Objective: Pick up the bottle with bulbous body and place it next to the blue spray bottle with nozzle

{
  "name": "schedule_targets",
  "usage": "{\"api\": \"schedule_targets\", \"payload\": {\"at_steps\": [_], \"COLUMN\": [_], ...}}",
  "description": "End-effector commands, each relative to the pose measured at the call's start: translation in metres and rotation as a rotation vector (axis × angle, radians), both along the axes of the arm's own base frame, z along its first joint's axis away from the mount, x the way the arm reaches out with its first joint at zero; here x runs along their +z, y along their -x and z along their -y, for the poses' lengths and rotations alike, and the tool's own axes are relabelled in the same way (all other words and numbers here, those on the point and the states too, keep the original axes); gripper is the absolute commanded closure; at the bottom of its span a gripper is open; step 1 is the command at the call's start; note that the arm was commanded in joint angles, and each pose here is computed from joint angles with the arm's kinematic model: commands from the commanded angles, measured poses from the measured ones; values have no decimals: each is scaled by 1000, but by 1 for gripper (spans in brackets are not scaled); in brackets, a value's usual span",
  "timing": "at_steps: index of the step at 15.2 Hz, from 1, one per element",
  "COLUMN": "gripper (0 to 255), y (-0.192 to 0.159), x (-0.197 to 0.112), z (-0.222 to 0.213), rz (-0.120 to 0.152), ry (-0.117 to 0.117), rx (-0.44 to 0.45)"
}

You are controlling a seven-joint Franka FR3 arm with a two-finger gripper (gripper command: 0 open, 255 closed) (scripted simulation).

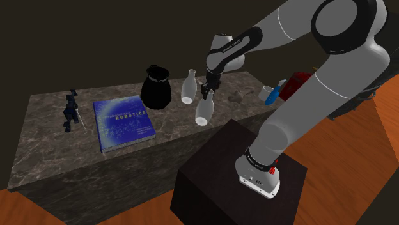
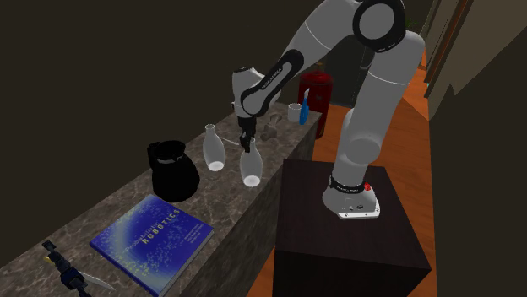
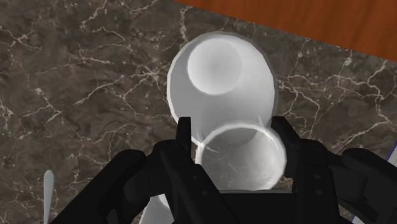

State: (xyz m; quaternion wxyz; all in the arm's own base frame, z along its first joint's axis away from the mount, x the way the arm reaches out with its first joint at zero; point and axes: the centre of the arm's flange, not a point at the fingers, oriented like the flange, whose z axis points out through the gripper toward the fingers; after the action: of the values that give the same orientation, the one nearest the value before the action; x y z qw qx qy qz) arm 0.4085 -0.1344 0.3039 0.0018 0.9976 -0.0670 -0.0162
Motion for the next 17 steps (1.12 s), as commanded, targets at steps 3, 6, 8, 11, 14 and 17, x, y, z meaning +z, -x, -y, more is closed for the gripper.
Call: {"api": "schedule_targets", "payload": {"at_steps": [3,6,8,11,14,17], "gripper": [255,255,255,255,255,255], "y": [0,0,0,0,0,0], "x": [5,21,31,47,63,79], "z": [0,0,0,0,0,0], "rz": [-1,-1,-1,-1,-1,-1], "ry": [0,0,0,0,0,0], "rx": [0,0,0,0,0,0]}}
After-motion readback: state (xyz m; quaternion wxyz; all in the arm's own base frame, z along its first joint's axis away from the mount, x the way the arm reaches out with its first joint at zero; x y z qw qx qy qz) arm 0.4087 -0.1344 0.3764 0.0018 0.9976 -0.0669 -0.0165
